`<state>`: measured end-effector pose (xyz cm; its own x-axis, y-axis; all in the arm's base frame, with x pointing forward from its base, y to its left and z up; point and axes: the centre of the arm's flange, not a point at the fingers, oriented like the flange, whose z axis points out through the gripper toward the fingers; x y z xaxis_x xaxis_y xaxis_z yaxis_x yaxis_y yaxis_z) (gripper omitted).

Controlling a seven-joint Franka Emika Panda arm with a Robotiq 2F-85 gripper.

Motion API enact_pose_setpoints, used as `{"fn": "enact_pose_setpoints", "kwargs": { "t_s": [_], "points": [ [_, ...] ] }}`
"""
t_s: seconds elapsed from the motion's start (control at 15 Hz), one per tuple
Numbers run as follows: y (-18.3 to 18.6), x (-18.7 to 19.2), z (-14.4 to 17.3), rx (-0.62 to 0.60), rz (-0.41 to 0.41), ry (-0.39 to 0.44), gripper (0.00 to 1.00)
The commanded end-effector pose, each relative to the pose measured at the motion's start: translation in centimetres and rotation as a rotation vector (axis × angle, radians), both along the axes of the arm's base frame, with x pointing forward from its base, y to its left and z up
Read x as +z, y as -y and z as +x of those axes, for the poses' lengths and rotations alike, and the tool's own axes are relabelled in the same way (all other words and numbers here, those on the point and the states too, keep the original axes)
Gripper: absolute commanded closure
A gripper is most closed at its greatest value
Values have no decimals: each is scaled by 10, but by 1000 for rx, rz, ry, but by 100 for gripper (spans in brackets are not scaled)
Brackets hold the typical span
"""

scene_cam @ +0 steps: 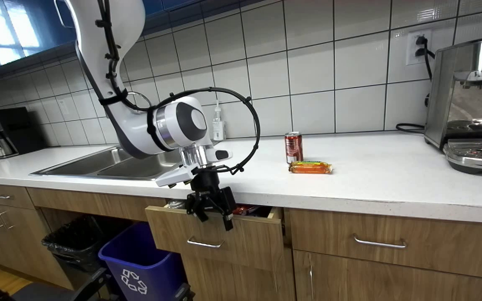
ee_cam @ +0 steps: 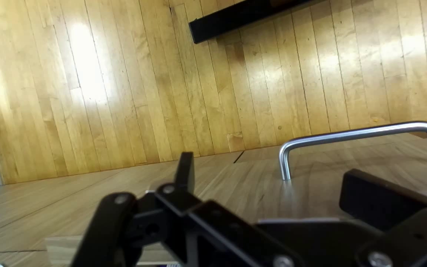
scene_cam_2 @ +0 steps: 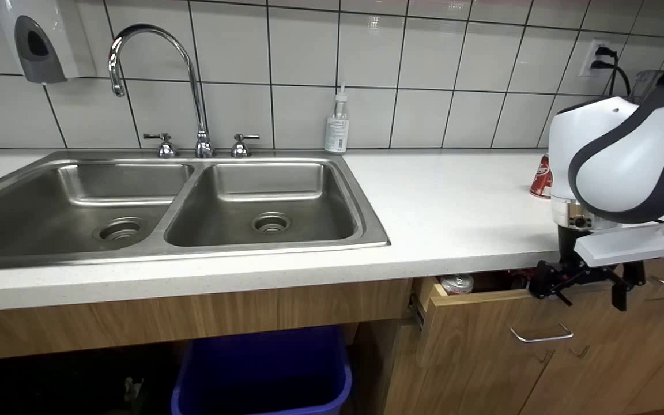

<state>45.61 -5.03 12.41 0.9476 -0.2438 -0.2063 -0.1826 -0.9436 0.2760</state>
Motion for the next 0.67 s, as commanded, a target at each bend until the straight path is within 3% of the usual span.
{"fn": "enact_pose_setpoints", "kwargs": {
  "t_s": [0.0, 0.6],
  "points": [
    [21, -10, 32, -1, -2, 8, 0],
    [27, -8, 46, 24, 1, 16, 0]
  ]
}}
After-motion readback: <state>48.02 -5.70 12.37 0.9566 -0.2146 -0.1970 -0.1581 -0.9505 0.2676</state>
